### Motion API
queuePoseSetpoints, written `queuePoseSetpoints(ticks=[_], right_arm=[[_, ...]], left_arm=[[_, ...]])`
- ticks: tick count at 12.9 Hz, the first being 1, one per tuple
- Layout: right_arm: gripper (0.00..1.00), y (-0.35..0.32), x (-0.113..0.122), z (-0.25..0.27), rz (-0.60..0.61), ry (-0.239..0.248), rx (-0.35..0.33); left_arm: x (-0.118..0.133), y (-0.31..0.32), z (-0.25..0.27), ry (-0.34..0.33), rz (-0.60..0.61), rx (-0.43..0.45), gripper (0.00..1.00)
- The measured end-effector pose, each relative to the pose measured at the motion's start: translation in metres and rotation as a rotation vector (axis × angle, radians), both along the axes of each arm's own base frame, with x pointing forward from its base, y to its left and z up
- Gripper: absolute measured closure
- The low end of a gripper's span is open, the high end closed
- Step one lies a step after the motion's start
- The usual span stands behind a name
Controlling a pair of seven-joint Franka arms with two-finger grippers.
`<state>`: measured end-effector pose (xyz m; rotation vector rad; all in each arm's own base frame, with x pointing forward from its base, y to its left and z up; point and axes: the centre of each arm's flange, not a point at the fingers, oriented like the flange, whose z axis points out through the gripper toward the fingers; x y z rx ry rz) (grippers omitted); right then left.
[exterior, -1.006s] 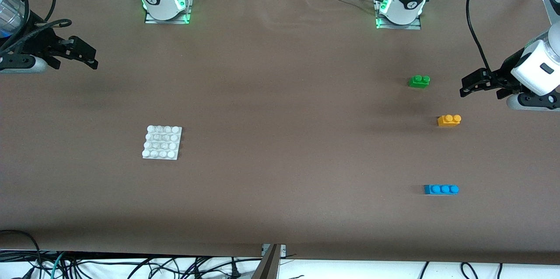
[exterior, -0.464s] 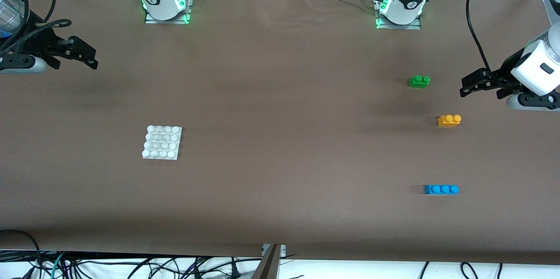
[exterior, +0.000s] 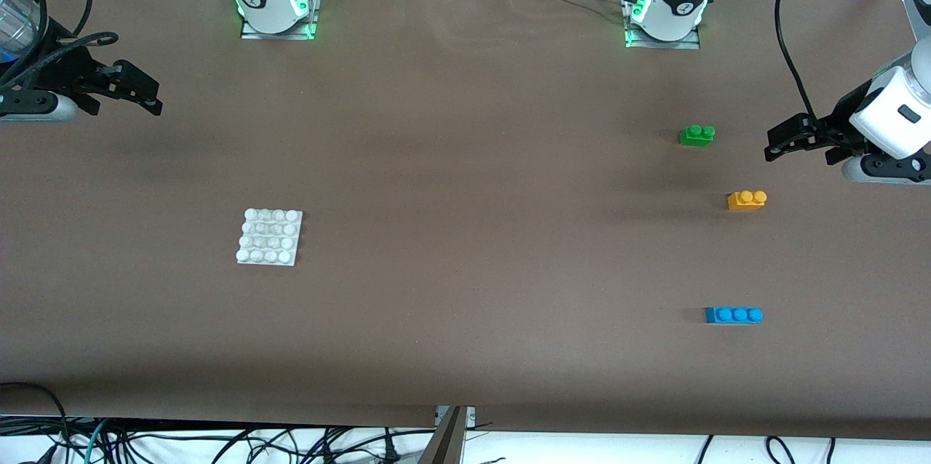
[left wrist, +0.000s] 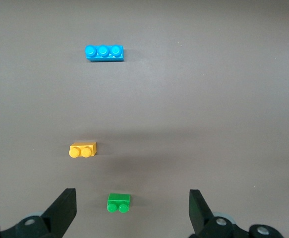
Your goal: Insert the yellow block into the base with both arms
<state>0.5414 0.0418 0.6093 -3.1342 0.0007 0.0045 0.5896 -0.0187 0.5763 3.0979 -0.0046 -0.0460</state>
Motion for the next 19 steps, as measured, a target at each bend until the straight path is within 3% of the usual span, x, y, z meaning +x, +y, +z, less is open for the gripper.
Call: queuePoseSetpoints(ticks=[19], right_arm=[[0.01, -0.005, 0.009, -0.014, -0.009, 0.006, 0.0]], left_arm=[[0.0, 0.0, 0.0, 0.0, 0.0, 0.0, 0.0]])
